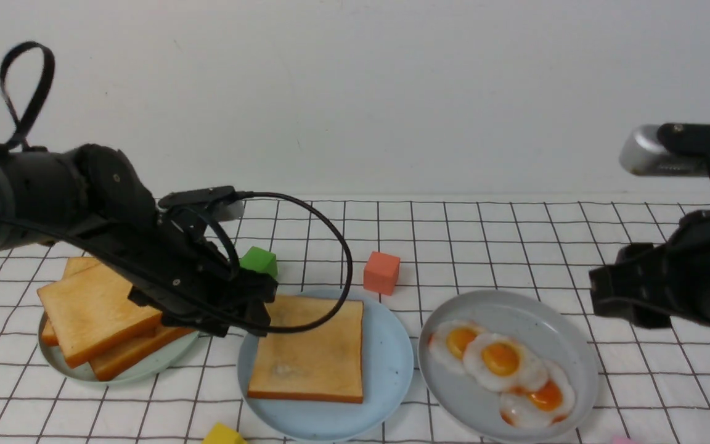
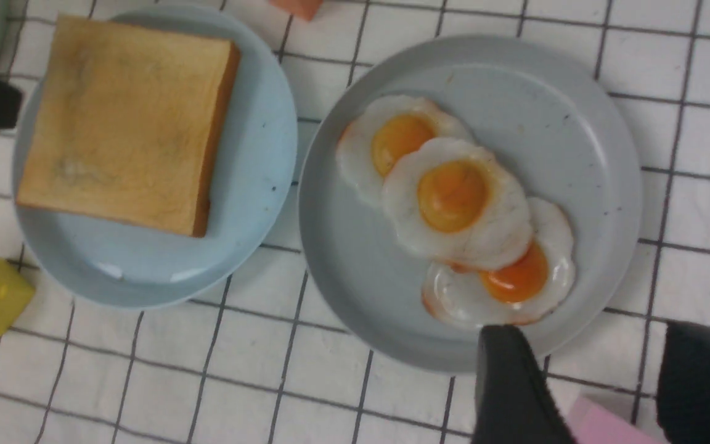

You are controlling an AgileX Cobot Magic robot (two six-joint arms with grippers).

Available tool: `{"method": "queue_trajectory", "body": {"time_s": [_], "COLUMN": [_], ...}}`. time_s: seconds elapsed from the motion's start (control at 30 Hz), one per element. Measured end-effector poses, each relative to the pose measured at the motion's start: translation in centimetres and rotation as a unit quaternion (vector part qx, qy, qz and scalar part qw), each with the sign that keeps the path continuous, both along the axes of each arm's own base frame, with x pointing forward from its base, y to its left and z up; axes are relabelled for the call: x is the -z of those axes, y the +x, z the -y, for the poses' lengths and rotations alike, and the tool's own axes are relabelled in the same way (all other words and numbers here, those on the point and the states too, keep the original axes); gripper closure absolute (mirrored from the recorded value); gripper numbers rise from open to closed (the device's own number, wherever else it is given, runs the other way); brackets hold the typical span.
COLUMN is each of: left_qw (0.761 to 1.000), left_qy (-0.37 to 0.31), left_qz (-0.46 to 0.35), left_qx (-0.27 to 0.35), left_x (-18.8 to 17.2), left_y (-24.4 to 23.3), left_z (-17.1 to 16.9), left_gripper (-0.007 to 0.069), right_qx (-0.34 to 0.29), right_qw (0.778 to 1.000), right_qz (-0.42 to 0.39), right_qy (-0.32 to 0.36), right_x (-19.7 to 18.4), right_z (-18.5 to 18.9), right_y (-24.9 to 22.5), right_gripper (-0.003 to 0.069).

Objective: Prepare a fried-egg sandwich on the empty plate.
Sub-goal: Use the right arm to grab a fried egg

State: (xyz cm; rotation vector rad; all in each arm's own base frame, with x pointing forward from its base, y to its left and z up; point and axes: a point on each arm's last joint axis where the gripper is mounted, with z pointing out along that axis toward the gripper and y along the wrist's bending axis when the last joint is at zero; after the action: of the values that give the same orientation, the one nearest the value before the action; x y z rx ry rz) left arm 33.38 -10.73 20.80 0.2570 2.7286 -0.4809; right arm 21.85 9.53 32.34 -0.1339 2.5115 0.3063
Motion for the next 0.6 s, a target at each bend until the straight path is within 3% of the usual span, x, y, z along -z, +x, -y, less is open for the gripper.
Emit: {"method": "queue_trajectory", "body": {"time_s": [0.23, 0.33, 0.47, 0.5, 0.57, 0.6], "left_qw": [0.998, 0.986, 0.972, 0.969, 0.967, 0.964], "left_qy": [-0.028, -0.053, -0.070, -0.069, -0.064, -0.049], "left_qz": [0.034, 0.067, 0.066, 0.066, 0.068, 0.076], "left_qx": [0.048, 0.145, 0.214, 0.226, 0.236, 0.250], "left_x": [-6.1, -10.0, -12.3, -12.8, -13.1, -13.5], "left_y": [-3.6, -7.7, -11.8, -13.0, -13.9, -15.1], "left_z": [0.5, 2.6, 4.7, 5.2, 5.5, 5.9], "left_gripper": [0.0229, 0.0330, 0.0467, 0.0525, 0.0565, 0.0629], "right_qx": [-0.021, -0.088, -0.171, -0.182, -0.185, -0.189], "right_qw": [0.998, 0.992, 0.978, 0.976, 0.975, 0.974], "right_qz": [-0.044, -0.068, -0.081, -0.082, -0.084, -0.091], "right_qy": [-0.027, -0.055, -0.091, -0.092, -0.090, -0.088], "right_x": [2.2, 4.4, 5.8, 5.9, 6.0, 6.3], "right_z": [1.0, 0.9, 0.5, 0.3, 0.1, -0.3], "right_y": [3.6, 5.2, 6.3, 6.8, 7.3, 8.4], "right_gripper": [0.0271, 0.0271, 0.0271, 0.0271, 0.0271, 0.0271]}}
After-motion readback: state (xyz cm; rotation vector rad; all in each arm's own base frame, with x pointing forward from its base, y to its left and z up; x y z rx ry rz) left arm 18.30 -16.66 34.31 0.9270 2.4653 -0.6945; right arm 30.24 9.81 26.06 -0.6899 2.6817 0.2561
